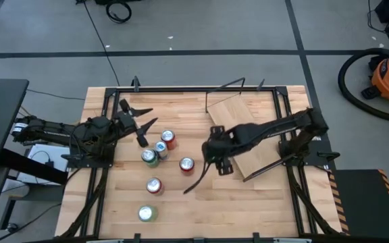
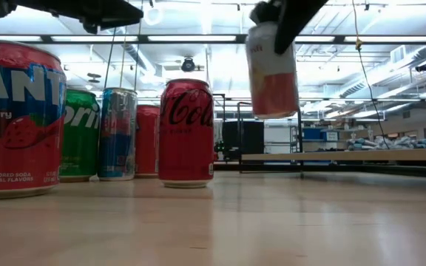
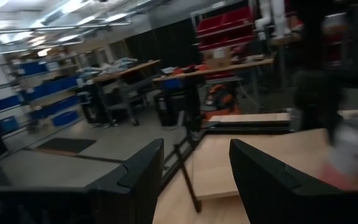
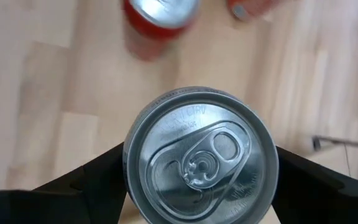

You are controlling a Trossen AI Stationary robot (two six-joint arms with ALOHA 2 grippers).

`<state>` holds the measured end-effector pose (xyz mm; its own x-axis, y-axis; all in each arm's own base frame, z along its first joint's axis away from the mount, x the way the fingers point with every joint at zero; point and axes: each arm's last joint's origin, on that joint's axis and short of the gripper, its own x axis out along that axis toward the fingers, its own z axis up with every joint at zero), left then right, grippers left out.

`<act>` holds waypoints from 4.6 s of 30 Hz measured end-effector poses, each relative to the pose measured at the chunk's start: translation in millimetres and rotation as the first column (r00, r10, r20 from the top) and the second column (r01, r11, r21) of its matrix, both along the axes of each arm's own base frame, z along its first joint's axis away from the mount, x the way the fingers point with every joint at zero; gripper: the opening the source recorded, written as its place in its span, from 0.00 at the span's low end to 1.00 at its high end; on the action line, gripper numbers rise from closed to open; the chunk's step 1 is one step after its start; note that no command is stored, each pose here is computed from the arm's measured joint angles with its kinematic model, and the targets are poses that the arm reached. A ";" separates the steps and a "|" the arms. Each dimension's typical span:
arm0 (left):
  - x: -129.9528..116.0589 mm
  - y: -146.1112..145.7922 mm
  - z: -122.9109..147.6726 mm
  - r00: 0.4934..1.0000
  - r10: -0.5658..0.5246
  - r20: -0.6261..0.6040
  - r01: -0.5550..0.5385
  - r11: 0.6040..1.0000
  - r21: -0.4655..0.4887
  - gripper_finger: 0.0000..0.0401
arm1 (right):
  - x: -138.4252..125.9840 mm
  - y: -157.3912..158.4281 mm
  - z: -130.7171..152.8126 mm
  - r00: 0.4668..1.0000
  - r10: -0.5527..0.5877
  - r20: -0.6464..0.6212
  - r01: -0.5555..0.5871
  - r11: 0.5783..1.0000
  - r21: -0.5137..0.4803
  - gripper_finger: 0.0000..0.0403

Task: Place canned beverage on shelf
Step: Put the pink soda can on the shelf

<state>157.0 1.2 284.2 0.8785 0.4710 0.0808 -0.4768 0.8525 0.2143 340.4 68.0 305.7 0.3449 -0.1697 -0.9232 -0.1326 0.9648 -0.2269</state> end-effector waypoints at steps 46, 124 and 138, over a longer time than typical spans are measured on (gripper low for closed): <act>23.0 -1.7 -22.7 0.983 -0.073 -0.171 0.077 0.997 0.017 0.48 | -87.4 -193.9 -13.0 0.979 -0.112 0.170 0.100 0.992 0.077 0.82; 22.8 9.4 -15.6 0.993 0.001 -0.118 0.006 0.998 0.060 0.48 | -144.7 -267.9 -46.4 0.982 -0.170 0.083 0.166 0.985 0.048 0.87; 22.8 9.4 -15.6 0.993 0.001 -0.116 0.006 0.998 0.058 0.48 | -134.7 -258.9 -49.1 0.987 -0.158 0.029 0.159 0.987 -0.024 0.90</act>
